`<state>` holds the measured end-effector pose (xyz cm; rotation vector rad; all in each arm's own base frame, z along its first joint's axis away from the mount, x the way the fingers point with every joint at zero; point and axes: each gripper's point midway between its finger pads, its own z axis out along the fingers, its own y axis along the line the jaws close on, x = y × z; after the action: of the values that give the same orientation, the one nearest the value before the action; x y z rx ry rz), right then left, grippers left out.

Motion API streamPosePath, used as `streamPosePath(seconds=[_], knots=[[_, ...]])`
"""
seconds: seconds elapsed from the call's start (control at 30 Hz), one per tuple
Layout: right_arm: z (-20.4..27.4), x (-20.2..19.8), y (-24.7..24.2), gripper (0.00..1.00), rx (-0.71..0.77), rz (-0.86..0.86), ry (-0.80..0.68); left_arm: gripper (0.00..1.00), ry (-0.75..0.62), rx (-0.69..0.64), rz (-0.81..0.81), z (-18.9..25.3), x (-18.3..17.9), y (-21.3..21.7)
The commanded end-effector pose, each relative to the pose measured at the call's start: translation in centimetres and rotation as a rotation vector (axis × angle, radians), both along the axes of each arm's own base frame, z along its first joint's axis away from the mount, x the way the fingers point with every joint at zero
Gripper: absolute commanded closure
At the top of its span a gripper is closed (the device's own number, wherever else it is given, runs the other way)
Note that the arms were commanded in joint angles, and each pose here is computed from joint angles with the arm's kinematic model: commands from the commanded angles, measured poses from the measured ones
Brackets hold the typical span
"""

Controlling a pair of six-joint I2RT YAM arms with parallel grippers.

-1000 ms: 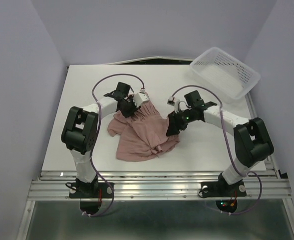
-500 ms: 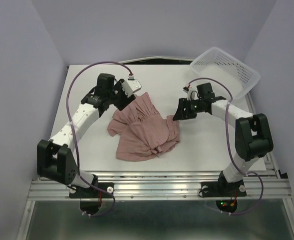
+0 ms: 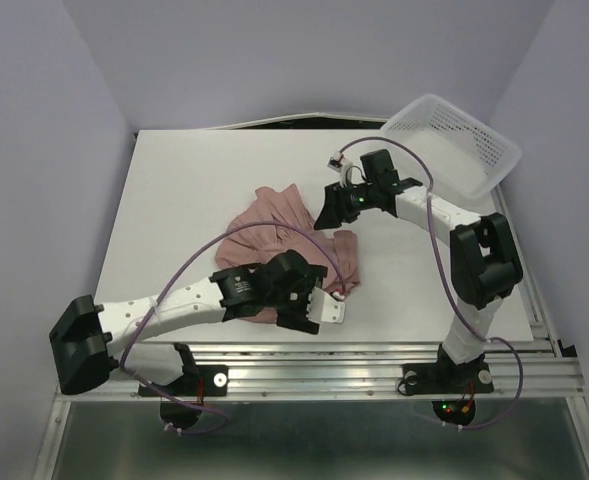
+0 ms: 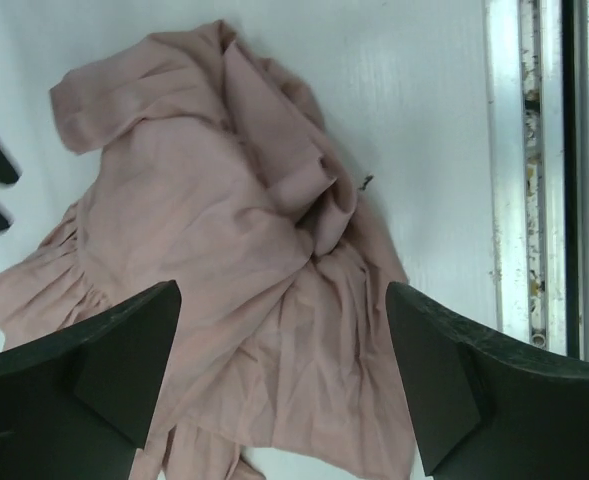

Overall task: Fold and stack the skirts
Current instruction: Fold the skirt

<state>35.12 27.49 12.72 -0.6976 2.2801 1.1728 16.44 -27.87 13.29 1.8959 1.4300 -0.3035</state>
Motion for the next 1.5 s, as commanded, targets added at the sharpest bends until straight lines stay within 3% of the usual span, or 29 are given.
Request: streamPosePath(seconds=[0.0,0.2,0.43,0.63,0.73,0.87,0.9,1.17,1.27,1.47], knots=[[2.2,2.1,3.3,0.39,0.060,0.095,-0.135,0.02,-0.084,0.054,-0.014,-0.3,-0.2,-2.6],[2.3,3.1,6.7,0.39,0.115,0.165,-0.173,0.02,-0.129,0.124,-0.020,-2.4,-0.5,-5.9],[0.1,2.2,10.6,0.39,0.143,0.235,-0.152,0.04,-0.166,0.290,0.026,-7.4,0.7,-5.3],[-7.1,2.6,10.4,0.43,0.029,0.209,-0.060,0.37,-0.179,0.344,0.073,-8.4,1.2,-4.2],[-9.8,1.7,8.8,0.48,-0.051,0.173,-0.034,0.64,-0.171,0.346,0.102,-8.3,1.0,-3.0],[-10.5,-0.2,6.8,0.51,-0.107,0.139,-0.013,0.89,-0.152,0.277,0.112,-7.0,0.0,-1.6],[-10.6,-0.6,6.3,0.53,-0.125,0.126,-0.011,0.99,-0.155,0.212,0.110,-5.3,-0.2,-1.6],[-6.3,-2.9,4.1,0.57,-0.148,0.044,0.001,1.00,-0.046,0.002,0.034,-1.7,-2.0,1.1],[-2.4,-0.5,4.7,0.42,-0.111,0.003,-0.090,1.00,-0.021,-0.100,-0.065,0.2,-4.2,1.2],[2.3,6.7,5.7,0.33,-0.054,-0.056,-0.237,1.00,0.081,-0.083,-0.109,-0.3,-6.2,1.5]])
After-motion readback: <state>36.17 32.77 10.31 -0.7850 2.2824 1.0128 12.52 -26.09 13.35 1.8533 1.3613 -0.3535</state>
